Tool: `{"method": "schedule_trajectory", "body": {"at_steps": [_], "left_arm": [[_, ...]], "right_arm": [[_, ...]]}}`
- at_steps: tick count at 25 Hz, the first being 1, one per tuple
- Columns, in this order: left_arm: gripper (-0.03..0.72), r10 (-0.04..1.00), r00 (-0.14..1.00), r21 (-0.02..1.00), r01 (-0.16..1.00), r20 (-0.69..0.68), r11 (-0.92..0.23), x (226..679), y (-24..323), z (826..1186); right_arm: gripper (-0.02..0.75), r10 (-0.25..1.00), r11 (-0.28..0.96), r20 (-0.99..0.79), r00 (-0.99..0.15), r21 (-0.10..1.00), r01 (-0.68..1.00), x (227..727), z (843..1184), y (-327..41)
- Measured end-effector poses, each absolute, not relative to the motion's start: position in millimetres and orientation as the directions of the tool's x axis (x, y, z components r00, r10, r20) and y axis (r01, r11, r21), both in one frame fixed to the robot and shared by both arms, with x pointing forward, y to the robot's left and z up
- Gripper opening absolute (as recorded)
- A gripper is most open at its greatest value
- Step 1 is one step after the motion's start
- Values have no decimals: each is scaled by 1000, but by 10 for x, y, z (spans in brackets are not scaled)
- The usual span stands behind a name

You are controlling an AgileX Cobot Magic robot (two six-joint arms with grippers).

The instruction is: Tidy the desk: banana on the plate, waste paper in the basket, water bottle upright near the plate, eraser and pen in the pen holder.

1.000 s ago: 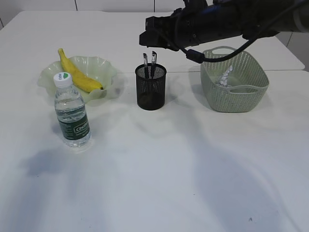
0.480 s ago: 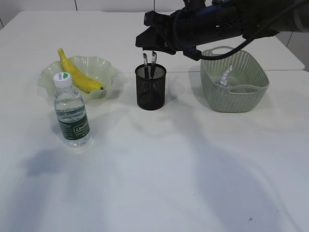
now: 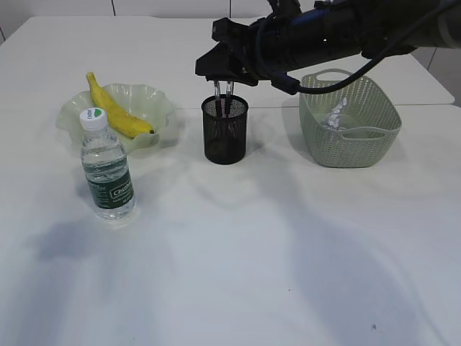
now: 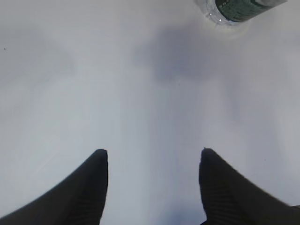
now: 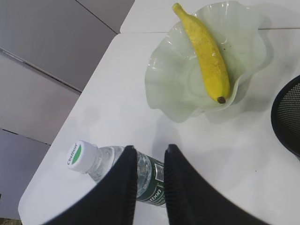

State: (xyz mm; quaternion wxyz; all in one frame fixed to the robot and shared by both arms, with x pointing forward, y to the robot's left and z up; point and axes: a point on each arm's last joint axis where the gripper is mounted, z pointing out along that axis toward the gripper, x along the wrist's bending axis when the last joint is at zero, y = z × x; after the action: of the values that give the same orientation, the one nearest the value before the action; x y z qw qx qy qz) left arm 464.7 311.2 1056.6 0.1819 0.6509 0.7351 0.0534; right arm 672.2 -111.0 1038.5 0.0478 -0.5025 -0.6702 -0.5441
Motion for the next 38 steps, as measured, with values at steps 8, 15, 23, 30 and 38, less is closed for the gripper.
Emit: {"method": "schedule_trajectory", "body": {"at_steps": [8,15,23,30,38], "left_arm": [[412,992,-41,548,831,-120,100,4172,3103,11077],[408,997,-11,713,699,-70,58,3409,3023,11452],[406,997,-54,838,545,53,-15,2519,3004,11553],[405,998,-48,882,471,49,-21,2146,2945,11261],[384,999,-30,891,453,31,-14,2017,2905,10914]], "right_arm": [[155,616,-112,623,-483,676,728,6703,10445,-1115],[156,602,-132,614,-511,707,694,6605,10734,-1143],[156,562,-165,611,-557,743,648,6372,11229,-1197],[156,543,-176,641,-542,718,673,6161,11330,-1247],[157,555,-165,666,-498,675,719,5784,11227,-1362]]}}
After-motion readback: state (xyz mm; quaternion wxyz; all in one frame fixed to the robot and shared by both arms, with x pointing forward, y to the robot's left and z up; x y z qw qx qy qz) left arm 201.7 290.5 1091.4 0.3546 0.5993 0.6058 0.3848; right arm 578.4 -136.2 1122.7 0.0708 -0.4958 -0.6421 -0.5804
